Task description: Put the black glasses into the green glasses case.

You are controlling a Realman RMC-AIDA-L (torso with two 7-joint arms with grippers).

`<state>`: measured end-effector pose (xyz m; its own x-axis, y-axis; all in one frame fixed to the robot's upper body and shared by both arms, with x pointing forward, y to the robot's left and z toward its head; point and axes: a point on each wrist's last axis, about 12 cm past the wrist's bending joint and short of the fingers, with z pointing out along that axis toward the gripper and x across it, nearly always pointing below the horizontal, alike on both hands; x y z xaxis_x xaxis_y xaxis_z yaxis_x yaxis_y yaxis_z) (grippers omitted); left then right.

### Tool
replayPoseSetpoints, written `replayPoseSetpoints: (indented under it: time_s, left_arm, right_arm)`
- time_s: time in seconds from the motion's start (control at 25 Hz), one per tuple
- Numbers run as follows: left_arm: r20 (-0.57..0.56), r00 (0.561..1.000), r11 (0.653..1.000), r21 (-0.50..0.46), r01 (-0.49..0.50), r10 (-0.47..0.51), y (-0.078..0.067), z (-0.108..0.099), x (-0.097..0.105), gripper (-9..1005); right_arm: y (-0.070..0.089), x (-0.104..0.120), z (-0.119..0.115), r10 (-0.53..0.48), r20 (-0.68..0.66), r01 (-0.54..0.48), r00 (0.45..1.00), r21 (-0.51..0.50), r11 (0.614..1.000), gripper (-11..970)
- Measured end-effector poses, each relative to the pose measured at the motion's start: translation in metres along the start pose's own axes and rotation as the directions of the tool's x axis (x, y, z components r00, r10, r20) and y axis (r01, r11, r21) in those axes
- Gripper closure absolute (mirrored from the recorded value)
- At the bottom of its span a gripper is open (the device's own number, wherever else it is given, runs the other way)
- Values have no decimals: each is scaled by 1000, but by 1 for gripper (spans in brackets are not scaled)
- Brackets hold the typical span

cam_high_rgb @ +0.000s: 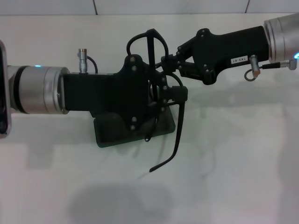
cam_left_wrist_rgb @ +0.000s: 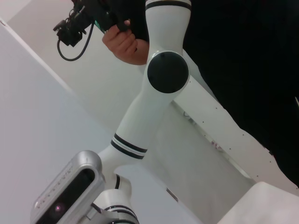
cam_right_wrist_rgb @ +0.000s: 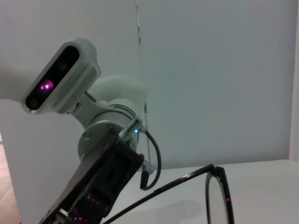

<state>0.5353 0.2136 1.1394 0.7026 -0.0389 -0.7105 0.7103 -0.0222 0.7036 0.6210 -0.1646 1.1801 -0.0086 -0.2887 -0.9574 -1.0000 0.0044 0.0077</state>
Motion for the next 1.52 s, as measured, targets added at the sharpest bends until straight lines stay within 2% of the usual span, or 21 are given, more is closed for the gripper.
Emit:
replayPoseSetpoints:
  time_s: [0.52, 1.12, 1.52]
  left_arm:
    - [32, 999, 1000, 0, -18, 18, 8, 13, 3, 998]
    - [46, 999, 1000, -7, 2, -1, 6, 6, -1, 997]
    - [-1, 1000, 1000, 4, 21, -21, 0, 4, 4, 997]
  right_arm:
    - [3, 1, 2, 31, 29, -31, 999, -2, 1000, 919]
    - [0, 12, -34, 45, 40, -49, 998, 86, 995, 920]
    - [5, 9, -43, 35, 52, -37, 998, 35, 999, 920]
